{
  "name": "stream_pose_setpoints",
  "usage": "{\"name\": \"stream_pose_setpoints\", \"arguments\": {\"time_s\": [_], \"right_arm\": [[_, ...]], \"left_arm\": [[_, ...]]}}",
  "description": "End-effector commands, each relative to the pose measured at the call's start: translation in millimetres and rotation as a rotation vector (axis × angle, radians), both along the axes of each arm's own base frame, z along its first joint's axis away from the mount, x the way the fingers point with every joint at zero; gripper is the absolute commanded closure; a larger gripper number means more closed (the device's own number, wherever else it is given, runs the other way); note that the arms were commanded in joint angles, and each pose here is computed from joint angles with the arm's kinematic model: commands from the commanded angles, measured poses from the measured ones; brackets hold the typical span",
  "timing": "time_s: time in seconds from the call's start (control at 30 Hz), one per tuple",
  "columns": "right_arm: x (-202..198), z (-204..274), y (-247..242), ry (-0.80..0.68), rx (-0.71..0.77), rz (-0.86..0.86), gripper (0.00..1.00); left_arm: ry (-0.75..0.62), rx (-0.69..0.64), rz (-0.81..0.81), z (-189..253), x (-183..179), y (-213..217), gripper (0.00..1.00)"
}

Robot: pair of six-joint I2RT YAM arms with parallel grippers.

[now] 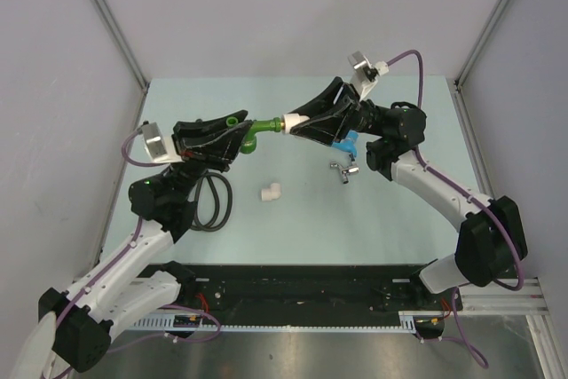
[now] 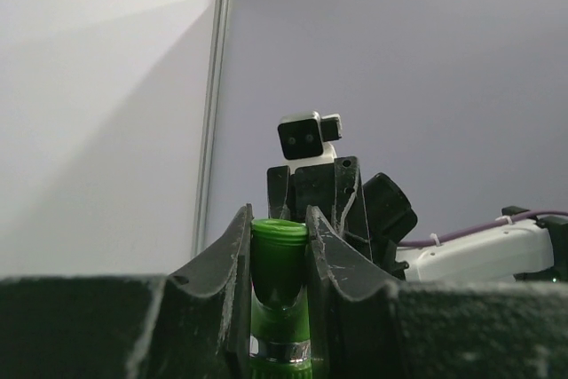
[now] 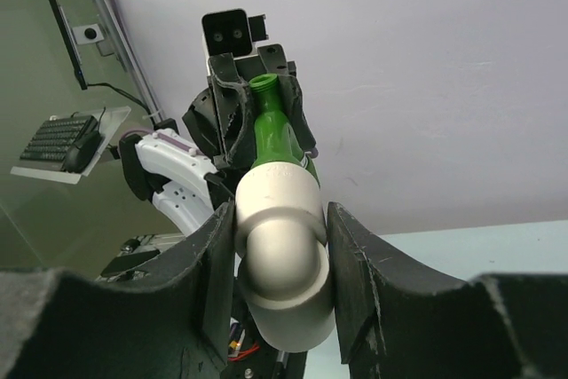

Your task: Install the water faucets

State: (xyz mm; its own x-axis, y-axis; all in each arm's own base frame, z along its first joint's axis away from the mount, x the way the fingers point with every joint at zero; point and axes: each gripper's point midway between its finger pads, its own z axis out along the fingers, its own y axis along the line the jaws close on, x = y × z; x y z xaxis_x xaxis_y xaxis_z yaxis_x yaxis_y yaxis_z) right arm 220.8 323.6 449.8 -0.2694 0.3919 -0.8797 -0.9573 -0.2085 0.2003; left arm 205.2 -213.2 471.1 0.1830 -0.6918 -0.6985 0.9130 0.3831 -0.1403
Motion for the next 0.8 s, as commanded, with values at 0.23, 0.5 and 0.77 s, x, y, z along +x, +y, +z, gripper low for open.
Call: {"name": "stream_pose_setpoints", "arguments": {"time_s": [0.23,0.5,0.77], "right_arm": [[3.5,36.5,-0.4,0.168,0.073,-0.02,1.0],[9.3,26.2,3.9,0.281,0.019,-0.015,1.0],[13.0,21.1,4.7,0.362,-0.006,-0.004,1.0]], "left_arm": [[-0.158,0.301,-0.191,-59.0,-30.2,-46.4,1.0],[-0.227,0.377,-0.219,-72.0,-35.7,-53.3,1.0],[-0.254,0.426,-0.197,-79.0,-32.4,-55.4,1.0]]}}
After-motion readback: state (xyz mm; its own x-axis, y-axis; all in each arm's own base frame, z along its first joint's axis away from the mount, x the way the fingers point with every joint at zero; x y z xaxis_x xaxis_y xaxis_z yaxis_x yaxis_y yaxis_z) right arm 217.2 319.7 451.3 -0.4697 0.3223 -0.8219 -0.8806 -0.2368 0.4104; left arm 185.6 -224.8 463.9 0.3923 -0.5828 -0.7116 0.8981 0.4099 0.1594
